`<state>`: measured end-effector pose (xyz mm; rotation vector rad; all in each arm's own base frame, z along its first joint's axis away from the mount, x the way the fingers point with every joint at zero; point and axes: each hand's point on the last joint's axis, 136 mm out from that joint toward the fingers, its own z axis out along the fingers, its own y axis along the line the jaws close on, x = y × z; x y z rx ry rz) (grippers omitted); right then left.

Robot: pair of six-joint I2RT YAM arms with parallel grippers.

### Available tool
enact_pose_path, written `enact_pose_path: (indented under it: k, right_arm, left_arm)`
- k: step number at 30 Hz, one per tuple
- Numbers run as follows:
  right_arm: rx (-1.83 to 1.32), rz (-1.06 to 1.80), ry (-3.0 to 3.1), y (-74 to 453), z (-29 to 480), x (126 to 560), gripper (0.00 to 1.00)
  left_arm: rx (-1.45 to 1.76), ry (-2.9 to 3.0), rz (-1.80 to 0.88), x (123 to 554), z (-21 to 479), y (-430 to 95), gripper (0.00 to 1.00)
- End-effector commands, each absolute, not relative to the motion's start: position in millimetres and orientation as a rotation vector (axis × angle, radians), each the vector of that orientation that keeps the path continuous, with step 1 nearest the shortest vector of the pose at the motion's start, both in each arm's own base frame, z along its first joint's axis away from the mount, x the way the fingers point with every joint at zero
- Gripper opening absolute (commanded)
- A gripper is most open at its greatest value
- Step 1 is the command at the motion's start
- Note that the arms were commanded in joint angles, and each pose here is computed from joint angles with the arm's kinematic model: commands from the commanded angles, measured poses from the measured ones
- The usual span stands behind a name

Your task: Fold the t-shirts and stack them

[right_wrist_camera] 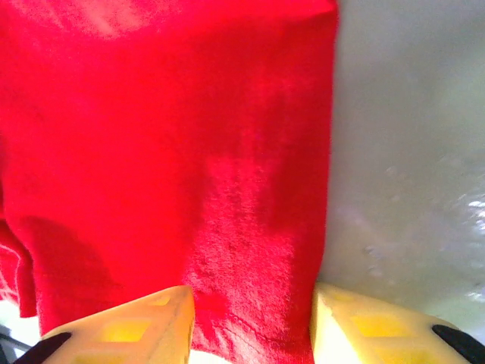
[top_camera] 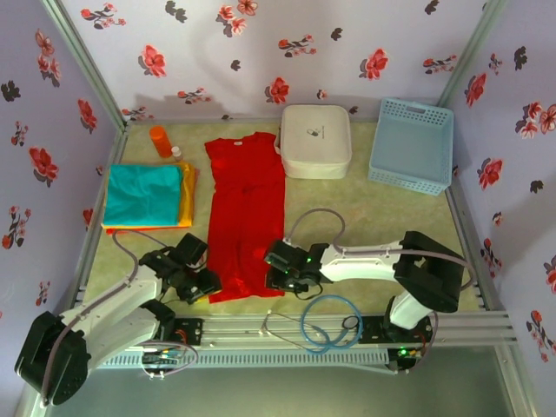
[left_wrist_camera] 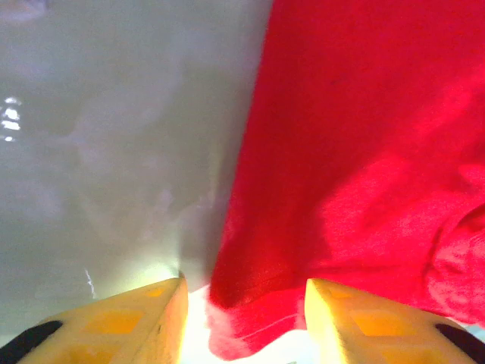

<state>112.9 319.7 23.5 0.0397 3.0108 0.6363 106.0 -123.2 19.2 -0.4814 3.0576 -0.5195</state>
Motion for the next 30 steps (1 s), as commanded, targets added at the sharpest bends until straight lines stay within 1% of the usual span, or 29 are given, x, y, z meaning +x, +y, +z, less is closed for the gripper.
enact_pose_path:
  k: [1, 8, 10, 13, 16, 18, 23, 24, 27, 30]
  right_arm:
    - [0.051, 0.664, 3.053, 330, 28, 105, 0.43]
    - [0.073, 0.576, 3.063, 320, 21, 104, 0.42]
    - [0.093, 0.57, 3.058, 317, 20, 104, 0.39]
    - [0.124, 0.583, 3.049, 314, 20, 104, 0.36]
    - [0.164, 0.604, 3.043, 311, 20, 101, 0.26]
    - [0.19, 0.606, 3.043, 307, 18, 99, 0.17]
    - [0.23, 0.604, 3.032, 294, 20, 94, 0.01]
    - [0.238, 0.604, 3.028, 291, 21, 93, 0.0]
    - [0.253, 0.595, 3.021, 282, 26, 90, 0.0]
    - [0.246, 0.588, 3.013, 276, 33, 87, 0.0]
  left_arm:
    - [-0.494, 3.023, -0.545, 114, 19, -129, 0.44]
    - [-0.461, 3.054, -0.52, 117, 13, -134, 0.44]
    - [-0.455, 3.065, -0.502, 115, 11, -132, 0.43]
    - [-0.457, 3.066, -0.505, 114, 10, -132, 0.36]
    - [-0.455, 3.069, -0.507, 111, 11, -133, 0.26]
    - [-0.455, 3.069, -0.512, 108, 12, -133, 0.19]
    - [-0.469, 3.062, -0.535, 97, 18, -133, 0.03]
    - [-0.468, 3.058, -0.547, 95, 19, -134, 0.0]
    - [-0.456, 3.062, -0.562, 87, 22, -137, 0.0]
    - [-0.432, 3.065, -0.516, 80, 30, -134, 0.0]
